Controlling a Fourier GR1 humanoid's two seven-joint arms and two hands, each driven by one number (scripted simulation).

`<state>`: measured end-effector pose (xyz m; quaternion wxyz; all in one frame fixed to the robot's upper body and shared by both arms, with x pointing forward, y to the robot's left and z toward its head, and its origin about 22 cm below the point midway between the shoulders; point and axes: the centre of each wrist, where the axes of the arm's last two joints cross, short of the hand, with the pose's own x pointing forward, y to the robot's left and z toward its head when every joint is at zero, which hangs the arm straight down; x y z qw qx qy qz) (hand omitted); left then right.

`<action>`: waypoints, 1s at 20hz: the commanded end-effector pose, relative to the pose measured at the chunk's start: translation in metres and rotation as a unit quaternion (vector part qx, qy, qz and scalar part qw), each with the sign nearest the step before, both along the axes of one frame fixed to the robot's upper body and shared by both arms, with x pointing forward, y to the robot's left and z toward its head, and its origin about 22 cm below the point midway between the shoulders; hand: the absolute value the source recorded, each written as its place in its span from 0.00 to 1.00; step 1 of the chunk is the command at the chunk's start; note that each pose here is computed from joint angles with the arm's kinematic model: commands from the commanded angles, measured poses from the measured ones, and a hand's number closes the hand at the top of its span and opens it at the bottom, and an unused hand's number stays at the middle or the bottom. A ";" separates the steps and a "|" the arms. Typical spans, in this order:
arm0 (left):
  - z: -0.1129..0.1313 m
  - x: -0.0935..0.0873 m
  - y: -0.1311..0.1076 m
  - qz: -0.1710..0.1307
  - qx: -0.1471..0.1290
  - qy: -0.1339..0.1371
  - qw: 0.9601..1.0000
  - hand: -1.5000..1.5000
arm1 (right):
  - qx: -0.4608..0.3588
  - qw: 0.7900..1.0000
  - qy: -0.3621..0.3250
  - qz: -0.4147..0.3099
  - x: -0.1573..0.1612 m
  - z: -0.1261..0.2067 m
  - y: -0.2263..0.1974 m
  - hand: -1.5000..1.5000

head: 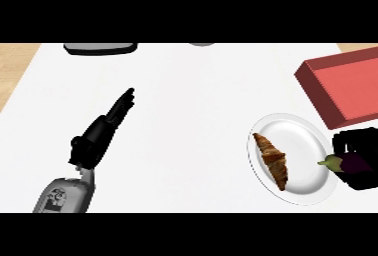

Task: Pick the eggplant from the plate and place it in the cardboard box

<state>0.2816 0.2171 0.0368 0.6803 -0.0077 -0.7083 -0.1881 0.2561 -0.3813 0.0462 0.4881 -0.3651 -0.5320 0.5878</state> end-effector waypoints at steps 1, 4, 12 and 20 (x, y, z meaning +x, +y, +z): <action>-0.003 -0.005 0.007 -0.002 0.001 0.002 1.000 0.50 | 0.001 0.993 -0.091 0.068 -0.013 0.039 -0.068 1.00; 0.006 0.007 -0.005 0.002 -0.007 0.008 1.000 0.50 | 0.031 0.987 -0.128 0.091 -0.034 0.045 -0.106 1.00; 0.010 0.000 -0.014 0.003 -0.001 0.002 1.000 0.50 | 0.145 0.968 -0.155 0.134 -0.084 0.111 -0.174 1.00; -0.003 -0.016 -0.007 -0.015 -0.002 -0.008 1.000 0.50 | 0.220 0.958 -0.176 0.056 -0.094 0.158 -0.198 1.00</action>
